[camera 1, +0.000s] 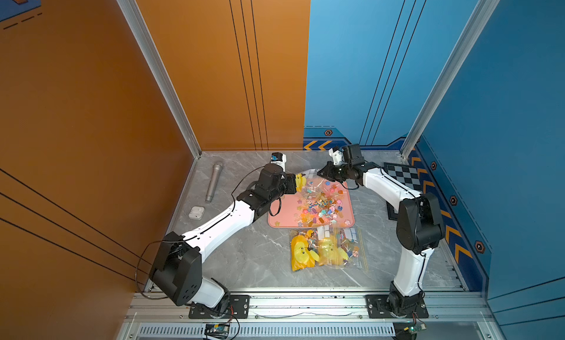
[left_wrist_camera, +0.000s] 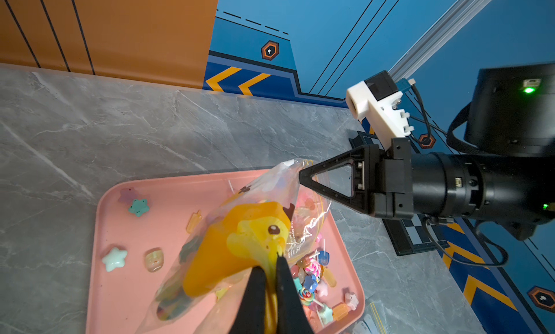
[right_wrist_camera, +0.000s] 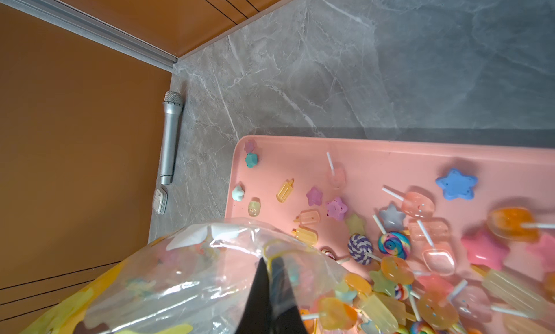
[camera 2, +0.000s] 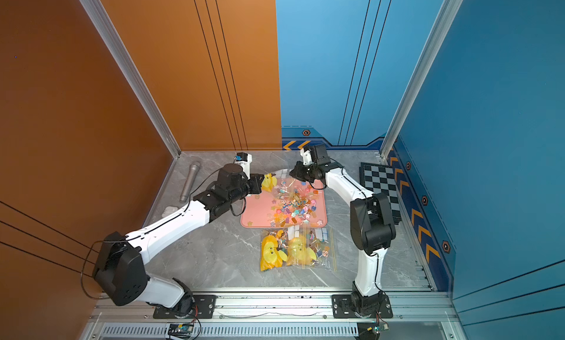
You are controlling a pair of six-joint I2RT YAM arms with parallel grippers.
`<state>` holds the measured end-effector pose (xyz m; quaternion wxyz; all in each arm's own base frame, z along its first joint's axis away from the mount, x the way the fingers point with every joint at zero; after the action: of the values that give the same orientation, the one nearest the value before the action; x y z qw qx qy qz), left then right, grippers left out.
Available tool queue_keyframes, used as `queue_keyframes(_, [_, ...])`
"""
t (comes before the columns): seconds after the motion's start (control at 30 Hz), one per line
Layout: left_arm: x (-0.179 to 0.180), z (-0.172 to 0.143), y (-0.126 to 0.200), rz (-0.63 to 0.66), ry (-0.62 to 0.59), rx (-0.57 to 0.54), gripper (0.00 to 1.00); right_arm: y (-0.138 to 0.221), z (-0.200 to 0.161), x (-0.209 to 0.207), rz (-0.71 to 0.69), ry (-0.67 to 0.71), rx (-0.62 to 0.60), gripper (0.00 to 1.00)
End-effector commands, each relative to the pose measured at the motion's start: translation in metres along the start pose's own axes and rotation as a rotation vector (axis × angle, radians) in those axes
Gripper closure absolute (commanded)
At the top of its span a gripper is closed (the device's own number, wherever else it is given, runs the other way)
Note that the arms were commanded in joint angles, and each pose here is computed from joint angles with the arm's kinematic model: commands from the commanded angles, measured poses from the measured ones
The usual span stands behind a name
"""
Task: Pour candies out of the ziploc bag
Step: 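Pour the candies out of the ziploc bag onto the tray.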
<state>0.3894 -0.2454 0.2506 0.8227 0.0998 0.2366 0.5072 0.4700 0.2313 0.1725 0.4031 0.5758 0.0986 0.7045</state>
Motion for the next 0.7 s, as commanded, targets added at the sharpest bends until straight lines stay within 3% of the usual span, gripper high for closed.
queue_keyframes(0.0, [0.003, 0.029, 0.016, 0.021, -0.018, -0.09, 1.0, -0.005, 0.004, -0.005, -0.028, -0.012, -0.001, 1.0])
queue_keyframes(0.67, [0.018, 0.035, 0.032, 0.063, -0.037, -0.105, 1.0, -0.018, 0.0, 0.007, -0.025, 0.002, 0.021, 1.0])
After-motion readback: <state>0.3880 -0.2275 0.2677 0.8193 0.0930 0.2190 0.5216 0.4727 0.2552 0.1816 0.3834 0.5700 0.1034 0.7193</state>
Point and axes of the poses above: each gripper's point midway between its finger pads, its own y axis back along the fingers, its own x axis along the line the jaws close on, z = x × y, the point moved 1 cm from there along y, back along the fingers, and after that the axes turned 10 degrees about -y, right-handed, at the moved point
